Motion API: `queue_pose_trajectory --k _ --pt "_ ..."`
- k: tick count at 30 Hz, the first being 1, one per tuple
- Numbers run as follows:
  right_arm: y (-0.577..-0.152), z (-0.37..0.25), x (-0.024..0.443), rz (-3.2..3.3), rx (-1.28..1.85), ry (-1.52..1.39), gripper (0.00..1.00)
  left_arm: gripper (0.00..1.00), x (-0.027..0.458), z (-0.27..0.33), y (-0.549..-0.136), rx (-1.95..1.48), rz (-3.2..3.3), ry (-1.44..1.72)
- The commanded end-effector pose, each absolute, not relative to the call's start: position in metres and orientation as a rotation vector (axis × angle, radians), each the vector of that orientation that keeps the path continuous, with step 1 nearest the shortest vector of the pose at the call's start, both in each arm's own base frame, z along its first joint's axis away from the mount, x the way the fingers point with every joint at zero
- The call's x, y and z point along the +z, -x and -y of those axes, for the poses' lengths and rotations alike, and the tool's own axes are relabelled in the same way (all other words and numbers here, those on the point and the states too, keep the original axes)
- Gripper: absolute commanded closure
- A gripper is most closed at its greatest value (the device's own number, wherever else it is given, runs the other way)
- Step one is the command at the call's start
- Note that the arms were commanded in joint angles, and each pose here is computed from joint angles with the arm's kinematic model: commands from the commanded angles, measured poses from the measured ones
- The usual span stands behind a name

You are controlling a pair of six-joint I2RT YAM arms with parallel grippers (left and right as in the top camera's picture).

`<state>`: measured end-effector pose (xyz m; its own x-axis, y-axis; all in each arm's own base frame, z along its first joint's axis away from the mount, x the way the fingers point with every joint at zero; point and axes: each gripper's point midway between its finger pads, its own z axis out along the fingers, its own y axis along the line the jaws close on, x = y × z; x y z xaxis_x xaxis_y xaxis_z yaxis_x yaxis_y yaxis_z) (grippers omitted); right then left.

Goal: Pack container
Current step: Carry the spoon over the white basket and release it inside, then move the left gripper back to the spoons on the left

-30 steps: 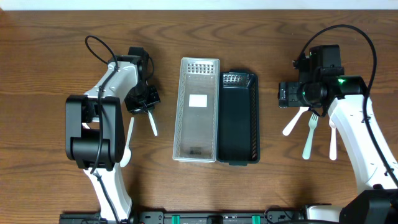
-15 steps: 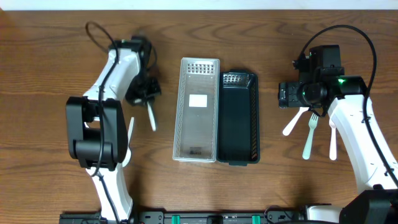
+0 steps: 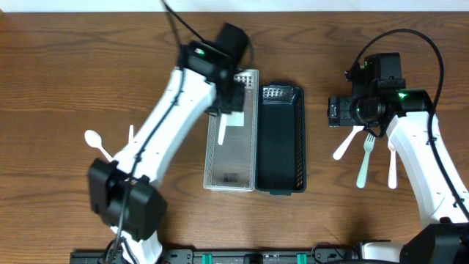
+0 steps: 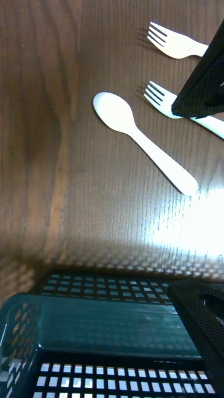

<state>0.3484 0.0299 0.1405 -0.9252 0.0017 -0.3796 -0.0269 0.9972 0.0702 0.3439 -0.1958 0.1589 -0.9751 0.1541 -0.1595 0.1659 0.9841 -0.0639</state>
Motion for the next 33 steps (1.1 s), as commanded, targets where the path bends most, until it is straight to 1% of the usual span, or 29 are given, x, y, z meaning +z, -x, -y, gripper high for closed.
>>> queue_pose_trajectory --k 1,4,6,7,10,12,14,16,19,23,25,29,33 --pt "-0.353 -0.027 0.146 -2.736 0.105 -0.001 0.13 0.94 0.120 0.201 -0.331 -0.026 -3.053 -0.325" --pt "-0.352 -0.027 0.145 -2.742 0.104 -0.001 0.14 0.94 0.097 0.201 -0.324 -0.003 -3.084 -0.342" --pt "-0.351 -0.027 0.145 -2.745 0.104 0.000 0.14 0.94 0.090 0.198 -0.323 0.004 -3.092 -0.337" --pt "-0.351 -0.027 0.145 -2.746 0.104 0.000 0.14 0.93 0.089 0.197 -0.323 0.005 -3.094 -0.336" --pt "-0.351 -0.027 0.145 -2.746 0.104 -0.001 0.14 0.71 0.089 0.197 -0.325 0.001 -3.082 -0.377" --pt "-0.351 -0.027 0.145 -2.746 0.104 -0.001 0.13 0.66 0.092 0.198 -0.326 -0.005 -3.068 -0.418" --pt "-0.351 -0.027 0.145 -2.746 0.104 -0.001 0.13 0.64 0.098 0.200 -0.328 -0.007 -3.054 -0.470" --pt "-0.351 -0.027 0.145 -2.746 0.104 -0.001 0.13 0.63 0.110 0.199 -0.332 0.004 -3.032 -0.502" --pt "-0.351 -0.027 0.145 -2.746 0.104 -0.001 0.13 0.63 0.141 0.184 -0.341 0.108 -2.961 -0.480" --pt "-0.350 -0.027 0.144 -2.747 0.098 0.025 0.14 0.53 0.190 0.146 -0.340 0.163 -2.895 -0.376" --pt "-0.350 -0.026 0.144 -2.747 0.093 0.024 0.13 0.50 0.212 0.121 -0.334 0.157 -2.876 -0.312" --pt "-0.350 -0.026 0.144 -2.746 0.094 0.024 0.13 0.48 0.247 0.067 -0.313 0.149 -2.846 -0.149" --pt "-0.350 -0.026 0.144 -2.749 0.093 0.024 0.13 0.47 0.258 0.027 -0.280 0.158 -2.818 -0.015"
